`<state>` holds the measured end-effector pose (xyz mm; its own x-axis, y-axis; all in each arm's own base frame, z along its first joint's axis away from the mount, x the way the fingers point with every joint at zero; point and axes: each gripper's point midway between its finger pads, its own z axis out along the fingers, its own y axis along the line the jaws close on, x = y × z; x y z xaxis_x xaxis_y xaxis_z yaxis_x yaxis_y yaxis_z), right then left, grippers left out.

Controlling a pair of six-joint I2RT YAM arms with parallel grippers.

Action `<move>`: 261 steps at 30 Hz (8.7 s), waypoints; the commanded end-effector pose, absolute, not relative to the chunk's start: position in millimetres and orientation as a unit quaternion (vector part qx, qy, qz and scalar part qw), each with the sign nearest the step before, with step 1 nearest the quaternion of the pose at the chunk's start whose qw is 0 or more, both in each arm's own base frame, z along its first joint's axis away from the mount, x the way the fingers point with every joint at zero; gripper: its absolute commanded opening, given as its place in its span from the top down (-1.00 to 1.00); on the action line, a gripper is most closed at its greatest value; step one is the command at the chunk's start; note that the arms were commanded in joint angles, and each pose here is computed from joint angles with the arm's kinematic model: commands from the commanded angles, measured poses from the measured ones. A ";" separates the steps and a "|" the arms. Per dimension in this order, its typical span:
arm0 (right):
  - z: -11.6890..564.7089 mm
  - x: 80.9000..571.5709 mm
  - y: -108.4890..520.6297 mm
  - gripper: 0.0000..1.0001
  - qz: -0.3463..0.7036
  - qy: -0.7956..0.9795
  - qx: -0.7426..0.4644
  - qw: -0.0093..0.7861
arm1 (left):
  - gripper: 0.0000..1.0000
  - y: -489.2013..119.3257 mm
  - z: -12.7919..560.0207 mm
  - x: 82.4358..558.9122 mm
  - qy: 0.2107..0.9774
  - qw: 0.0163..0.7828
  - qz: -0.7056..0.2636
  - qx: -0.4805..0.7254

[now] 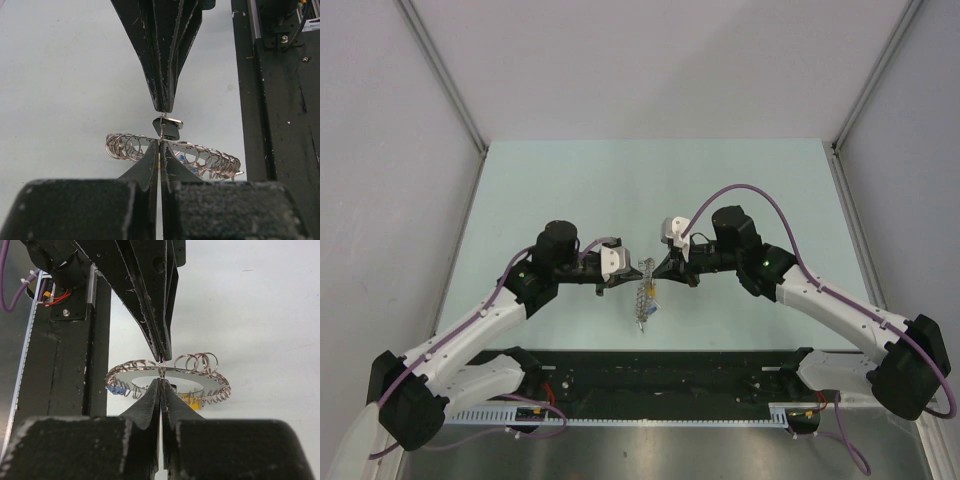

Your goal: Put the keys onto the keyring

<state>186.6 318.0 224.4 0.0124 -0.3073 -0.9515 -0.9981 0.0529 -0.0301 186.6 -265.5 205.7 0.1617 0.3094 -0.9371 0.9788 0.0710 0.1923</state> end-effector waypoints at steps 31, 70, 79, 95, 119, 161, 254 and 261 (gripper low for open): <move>232.3 179.0 316.7 1.00 0.393 0.563 -0.576 0.444 | 0.99 -267.1 205.3 177.8 0.503 0.489 -0.343 0.624; 222.0 176.9 324.7 1.00 0.400 0.554 -0.593 0.426 | 0.99 -269.5 207.2 173.4 0.497 0.484 -0.357 0.625; 221.3 177.9 325.8 1.00 0.399 0.554 -0.593 0.426 | 0.99 -270.0 207.5 172.3 0.495 0.483 -0.361 0.626; 230.1 171.4 318.6 1.00 0.393 0.556 -0.591 0.432 | 1.00 -269.0 205.5 174.2 0.497 0.484 -0.354 0.627; 232.8 177.5 323.5 1.00 0.389 0.552 -0.588 0.445 | 0.99 -269.1 206.3 172.3 0.495 0.482 -0.358 0.628; 228.8 174.7 334.7 1.00 0.403 0.547 -0.592 0.434 | 1.00 -270.4 208.8 170.3 0.490 0.483 -0.364 0.627; 233.5 191.4 330.2 0.49 0.375 0.561 -0.510 0.533 | 1.00 -268.9 268.4 179.9 0.502 0.638 -0.453 0.368; 226.3 192.0 331.1 0.52 0.375 0.568 -0.513 0.523 | 1.00 -266.4 272.4 179.8 0.498 0.647 -0.451 0.361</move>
<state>191.2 327.5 221.0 0.0555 -0.2185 -0.9743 -0.9749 0.1988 -0.1001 184.1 -267.7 238.9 0.0131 -0.1333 -0.9910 0.9418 0.3345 -0.0325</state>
